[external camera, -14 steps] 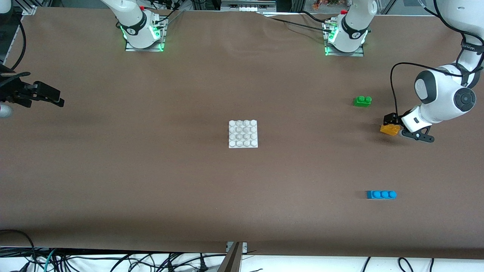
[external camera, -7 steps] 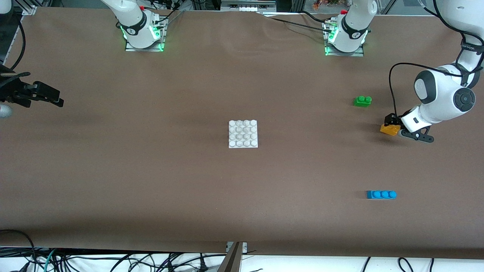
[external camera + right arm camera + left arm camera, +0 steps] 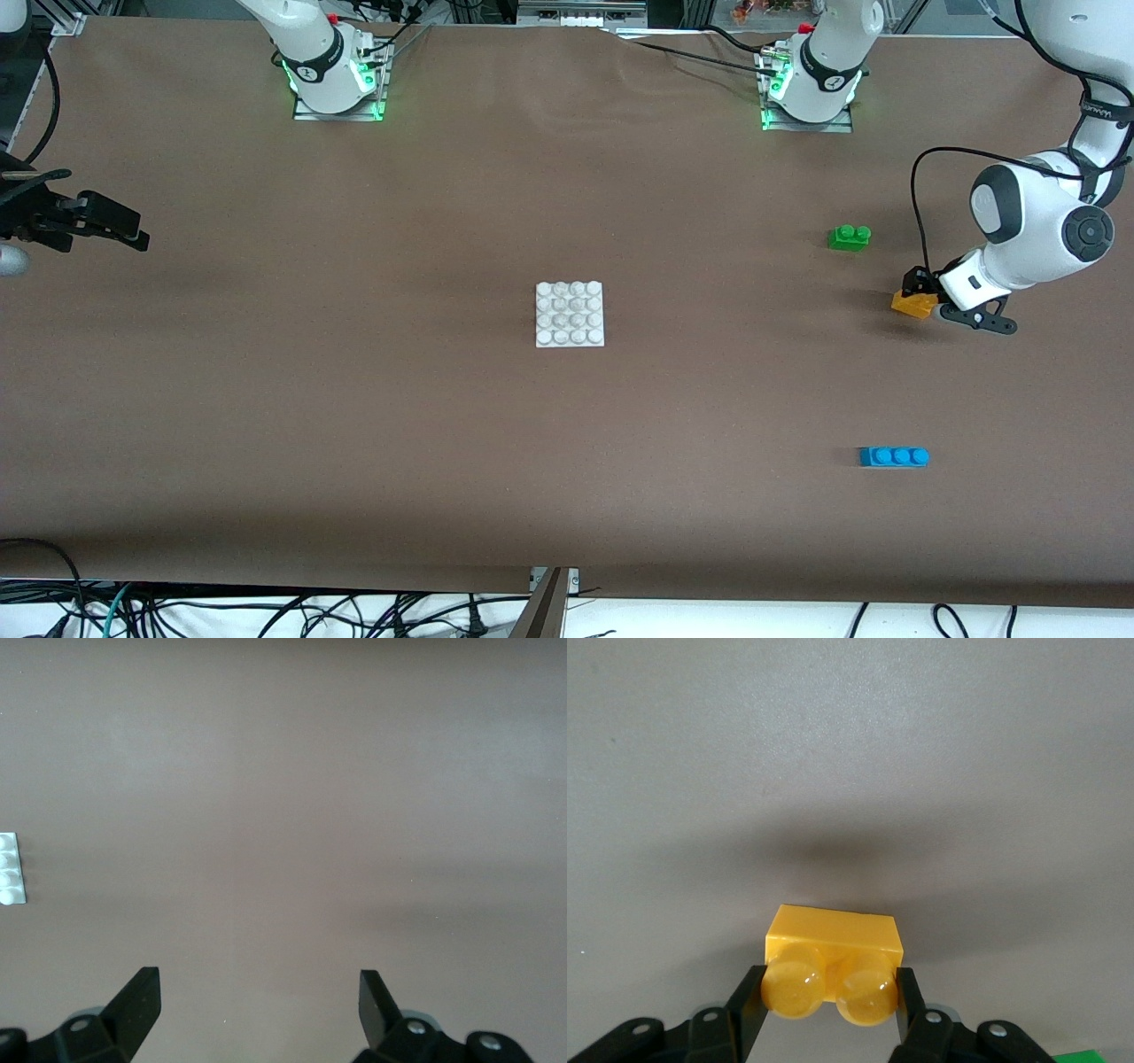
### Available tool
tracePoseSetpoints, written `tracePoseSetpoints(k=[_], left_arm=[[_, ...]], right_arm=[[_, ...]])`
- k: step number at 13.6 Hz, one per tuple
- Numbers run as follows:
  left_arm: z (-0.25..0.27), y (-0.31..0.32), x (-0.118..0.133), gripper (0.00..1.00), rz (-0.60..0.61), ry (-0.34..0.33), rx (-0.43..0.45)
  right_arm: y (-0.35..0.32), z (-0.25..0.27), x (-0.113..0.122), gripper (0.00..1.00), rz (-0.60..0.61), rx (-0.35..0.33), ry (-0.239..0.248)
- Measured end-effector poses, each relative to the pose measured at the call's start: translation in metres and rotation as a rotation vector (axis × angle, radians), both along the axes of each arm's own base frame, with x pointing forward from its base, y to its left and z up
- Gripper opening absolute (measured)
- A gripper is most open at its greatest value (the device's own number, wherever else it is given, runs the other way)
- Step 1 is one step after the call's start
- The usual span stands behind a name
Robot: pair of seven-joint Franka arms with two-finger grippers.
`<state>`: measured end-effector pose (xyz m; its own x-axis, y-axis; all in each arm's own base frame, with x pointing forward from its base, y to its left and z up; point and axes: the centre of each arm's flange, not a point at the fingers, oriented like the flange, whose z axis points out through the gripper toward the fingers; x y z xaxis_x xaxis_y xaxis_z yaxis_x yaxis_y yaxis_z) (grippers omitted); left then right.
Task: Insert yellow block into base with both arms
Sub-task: 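Close the left gripper on the yellow block and lift it, then carry the yellow block with the left gripper over the base plate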
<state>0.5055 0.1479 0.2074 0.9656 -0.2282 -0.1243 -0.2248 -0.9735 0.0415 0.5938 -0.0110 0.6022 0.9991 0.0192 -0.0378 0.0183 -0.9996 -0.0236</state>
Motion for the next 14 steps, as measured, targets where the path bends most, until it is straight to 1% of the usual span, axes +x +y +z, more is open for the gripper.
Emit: tracePoseSetpoints(k=[3, 5, 6, 8, 10, 11, 14], left_arm=[[0.018, 0.000, 0.002, 0.63, 0.017, -0.005, 0.004], [0.052, -0.015, 0.009, 0.63, 0.050, -0.012, 0.013], [0.072, -0.031, 0.014, 0.63, 0.066, -0.010, 0.018], [0.108, -0.086, 0.023, 0.63, 0.095, -0.015, 0.021], [0.134, -0.162, 0.029, 0.63, 0.135, -0.013, -0.042], [0.140, -0.202, 0.029, 0.63, 0.157, -0.007, -0.068], [0.144, -0.313, 0.021, 0.63, 0.241, 0.011, -0.072]], right_arm=[[0.000, -0.002, 0.001, 1.00, 0.000, -0.001, 0.003], [-0.001, -0.004, 0.002, 1.00, -0.001, -0.004, 0.005], [-0.002, -0.005, 0.003, 1.00, -0.001, -0.011, 0.005], [-0.002, -0.006, 0.004, 1.00, 0.000, -0.017, 0.006], [-0.001, -0.007, 0.004, 1.00, 0.003, -0.022, 0.005], [-0.001, -0.007, 0.004, 1.00, 0.005, -0.031, 0.006], [0.004, -0.007, 0.004, 1.00, 0.019, -0.050, 0.006]])
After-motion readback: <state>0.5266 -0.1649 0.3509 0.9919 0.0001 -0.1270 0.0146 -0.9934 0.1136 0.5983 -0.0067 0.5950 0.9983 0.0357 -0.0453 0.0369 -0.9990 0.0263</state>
